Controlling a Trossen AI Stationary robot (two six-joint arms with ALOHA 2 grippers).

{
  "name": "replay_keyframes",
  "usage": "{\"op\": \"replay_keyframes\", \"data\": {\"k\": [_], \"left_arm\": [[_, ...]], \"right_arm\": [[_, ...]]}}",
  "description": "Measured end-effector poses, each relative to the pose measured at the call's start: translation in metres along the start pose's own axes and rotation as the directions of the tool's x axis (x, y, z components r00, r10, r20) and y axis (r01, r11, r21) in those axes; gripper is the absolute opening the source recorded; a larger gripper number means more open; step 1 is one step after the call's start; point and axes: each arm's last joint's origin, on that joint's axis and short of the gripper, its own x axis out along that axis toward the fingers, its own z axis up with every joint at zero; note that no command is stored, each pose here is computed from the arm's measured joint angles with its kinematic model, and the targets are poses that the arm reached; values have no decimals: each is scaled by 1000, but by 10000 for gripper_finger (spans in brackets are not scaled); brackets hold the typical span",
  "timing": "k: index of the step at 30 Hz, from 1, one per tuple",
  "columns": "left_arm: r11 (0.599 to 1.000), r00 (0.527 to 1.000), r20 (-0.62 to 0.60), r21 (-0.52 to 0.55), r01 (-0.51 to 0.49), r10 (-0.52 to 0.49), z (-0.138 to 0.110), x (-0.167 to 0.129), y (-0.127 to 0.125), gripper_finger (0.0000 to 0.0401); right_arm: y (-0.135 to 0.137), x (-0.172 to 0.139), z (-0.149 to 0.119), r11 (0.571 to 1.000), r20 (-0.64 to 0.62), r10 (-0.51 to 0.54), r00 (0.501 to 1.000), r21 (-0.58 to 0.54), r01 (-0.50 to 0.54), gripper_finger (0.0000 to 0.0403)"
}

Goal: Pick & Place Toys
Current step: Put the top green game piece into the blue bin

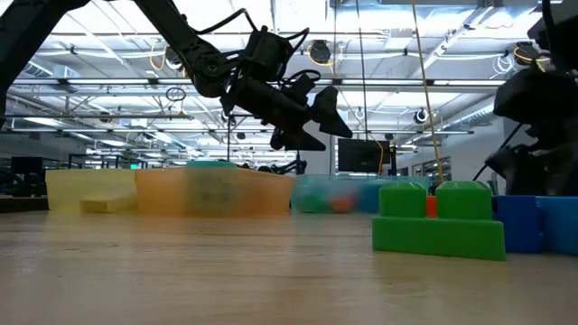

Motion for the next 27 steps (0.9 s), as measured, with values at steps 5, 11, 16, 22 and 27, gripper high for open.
{"op": "replay_keyframes", "data": {"k": [5,11,16,22,27], "left_arm": [[1000,1000,-10,1,-2,2,-1,0,0,386],[1000,1000,-12,2,-2,2,-1,0,0,385],[1000,1000,-12,1,-3,3,-1,0,0,385],[1000,1000,-12,1,-3,3,-1,0,0,386],[1000,1000,-14,2,-3,3,-1,0,0,386]], "right_arm": [[-4,0,-5,998,-41,-68,997,17,69,251],[-9,-1,-3,970,45,-244,969,-8,245,251],[-12,-2,-1,933,98,-354,930,-37,359,251],[-12,-2,-1,935,100,-350,931,-25,354,251],[-14,4,-5,933,78,-360,930,-1,361,248]]}}
